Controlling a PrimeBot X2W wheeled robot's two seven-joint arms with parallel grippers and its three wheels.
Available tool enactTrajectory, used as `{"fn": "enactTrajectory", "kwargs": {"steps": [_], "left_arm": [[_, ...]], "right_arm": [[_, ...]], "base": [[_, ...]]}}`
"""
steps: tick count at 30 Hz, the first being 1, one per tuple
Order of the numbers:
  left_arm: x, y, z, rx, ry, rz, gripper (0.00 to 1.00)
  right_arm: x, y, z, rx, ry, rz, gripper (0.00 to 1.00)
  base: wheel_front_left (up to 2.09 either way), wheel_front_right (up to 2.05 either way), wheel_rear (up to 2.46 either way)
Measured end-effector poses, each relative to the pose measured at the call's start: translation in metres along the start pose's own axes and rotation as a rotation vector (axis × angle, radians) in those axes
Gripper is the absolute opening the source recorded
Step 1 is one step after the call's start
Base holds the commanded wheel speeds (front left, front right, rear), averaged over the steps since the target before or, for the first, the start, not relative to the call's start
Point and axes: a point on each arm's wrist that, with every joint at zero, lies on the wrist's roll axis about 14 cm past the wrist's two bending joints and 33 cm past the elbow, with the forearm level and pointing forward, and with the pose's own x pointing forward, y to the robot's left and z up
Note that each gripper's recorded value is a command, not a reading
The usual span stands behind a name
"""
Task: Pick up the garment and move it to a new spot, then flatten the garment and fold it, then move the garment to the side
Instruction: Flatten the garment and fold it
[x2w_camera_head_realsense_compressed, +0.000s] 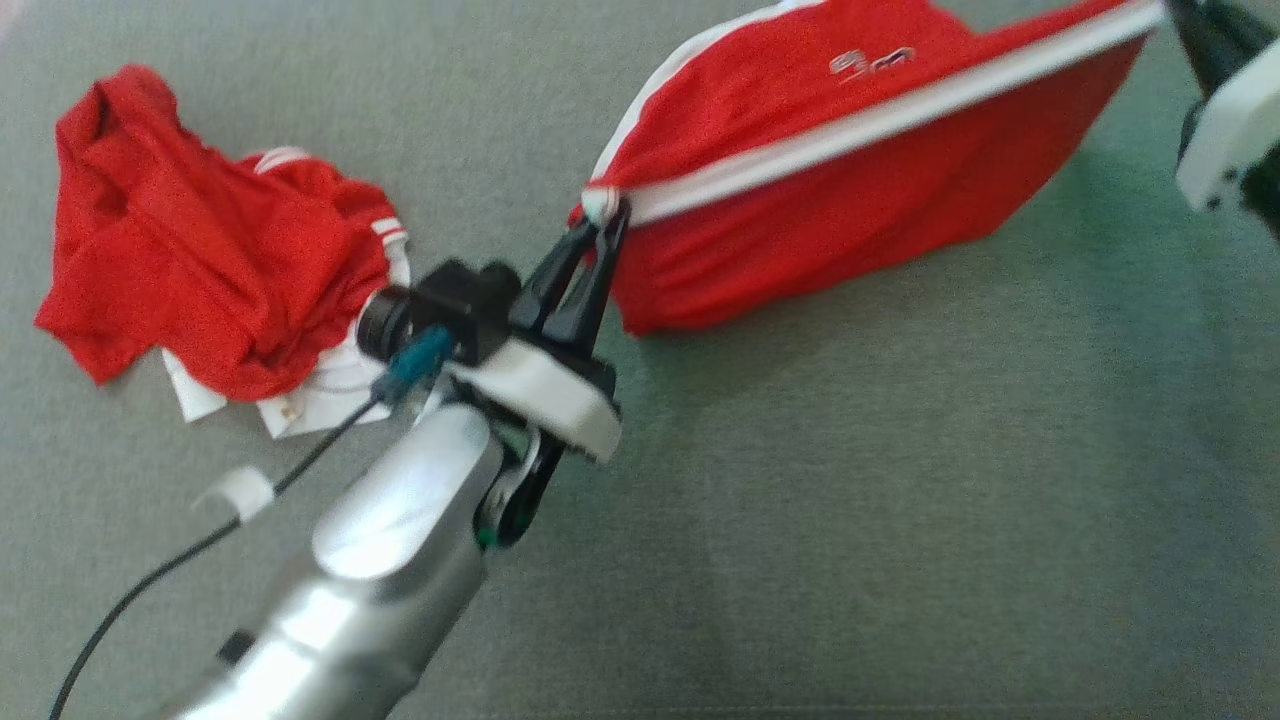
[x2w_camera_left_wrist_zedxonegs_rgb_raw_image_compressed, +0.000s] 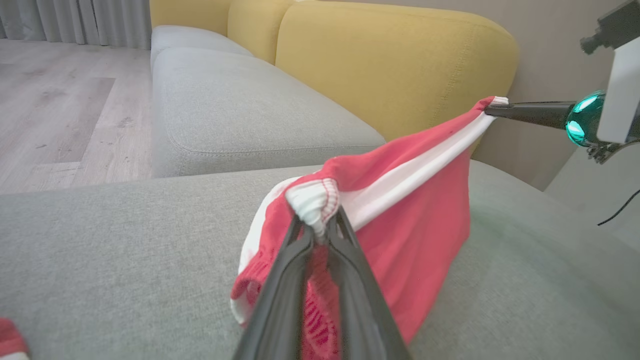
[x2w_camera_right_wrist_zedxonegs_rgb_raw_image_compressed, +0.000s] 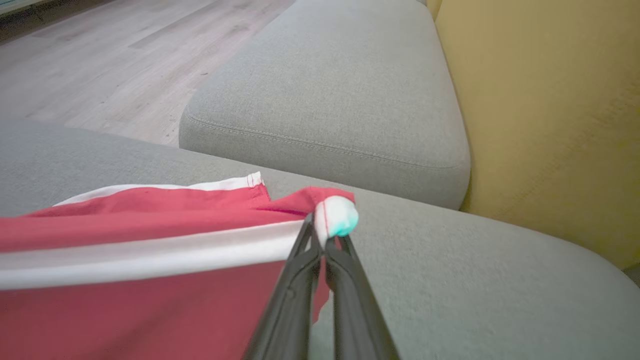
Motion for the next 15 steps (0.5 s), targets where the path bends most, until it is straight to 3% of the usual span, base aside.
{"fn": "enactTrajectory", "kwargs": {"steps": [15], "left_arm": [[0.034,0.054,-0.013,0.004,0.028,0.096,0.00]], "right_arm": [[0.107,0.034,-0.014,-0.064,0.076,0.042,0.00]], "base": [[0.00,0.00,0.00]]}}
